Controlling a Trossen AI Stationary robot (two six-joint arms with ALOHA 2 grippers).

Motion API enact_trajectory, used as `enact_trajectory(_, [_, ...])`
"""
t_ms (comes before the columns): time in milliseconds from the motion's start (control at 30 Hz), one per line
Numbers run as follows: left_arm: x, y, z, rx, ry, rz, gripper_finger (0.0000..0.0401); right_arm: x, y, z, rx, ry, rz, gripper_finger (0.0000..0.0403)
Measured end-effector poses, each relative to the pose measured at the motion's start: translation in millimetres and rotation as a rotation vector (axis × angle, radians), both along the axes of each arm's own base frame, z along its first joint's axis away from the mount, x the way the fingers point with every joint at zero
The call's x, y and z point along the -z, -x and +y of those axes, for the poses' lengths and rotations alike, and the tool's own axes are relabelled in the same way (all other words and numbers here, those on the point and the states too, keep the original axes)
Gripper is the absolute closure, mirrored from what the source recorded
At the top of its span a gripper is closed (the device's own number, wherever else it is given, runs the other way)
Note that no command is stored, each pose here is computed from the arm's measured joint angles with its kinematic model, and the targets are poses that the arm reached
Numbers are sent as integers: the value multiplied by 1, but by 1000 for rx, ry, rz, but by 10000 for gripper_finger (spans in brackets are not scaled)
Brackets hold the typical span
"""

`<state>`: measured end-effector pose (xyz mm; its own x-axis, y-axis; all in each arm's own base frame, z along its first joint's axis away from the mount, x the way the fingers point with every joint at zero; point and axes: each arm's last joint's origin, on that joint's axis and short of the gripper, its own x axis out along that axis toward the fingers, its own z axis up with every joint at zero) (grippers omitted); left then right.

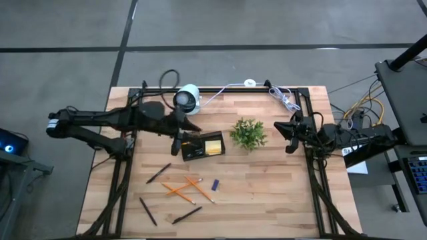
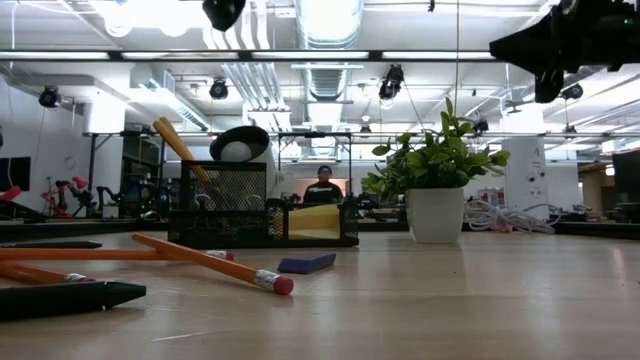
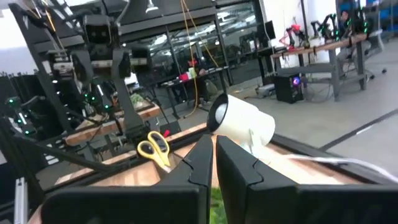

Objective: Pick and place office supplies into organizer
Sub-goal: Put the right yellow pencil in the black desk organizer

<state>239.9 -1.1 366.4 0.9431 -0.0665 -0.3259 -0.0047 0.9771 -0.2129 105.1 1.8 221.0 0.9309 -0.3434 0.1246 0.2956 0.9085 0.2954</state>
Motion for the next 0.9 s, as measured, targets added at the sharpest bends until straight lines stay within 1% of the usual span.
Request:
enact_trajectory(67, [3, -8, -2, 47, 18, 57, 269, -4, 1, 0, 3, 14, -5, 390])
enact_trajectory(233, [11, -30, -12, 130, 39, 110, 269, -10, 2, -2, 71, 15, -14, 390])
enact_trajectory(333, [21, -44, -18, 167, 48, 157, 269, -12, 3, -3, 113, 19, -14, 390])
enact_trajectory(467, [37, -59, -29, 244, 70, 230, 269, -13, 4, -3, 121, 53, -3, 390])
enact_trajectory(667, [71, -72, -46, 314, 78, 408, 269, -12, 3, -3, 126, 54, 6, 390])
enact_trajectory(767, [85, -79, -57, 356, 82, 460, 269, -9, 3, -4, 135, 55, 36, 390])
enact_trajectory(900, [103, -83, -75, 433, 35, 516, 269, -5, 3, -4, 138, 42, 75, 390])
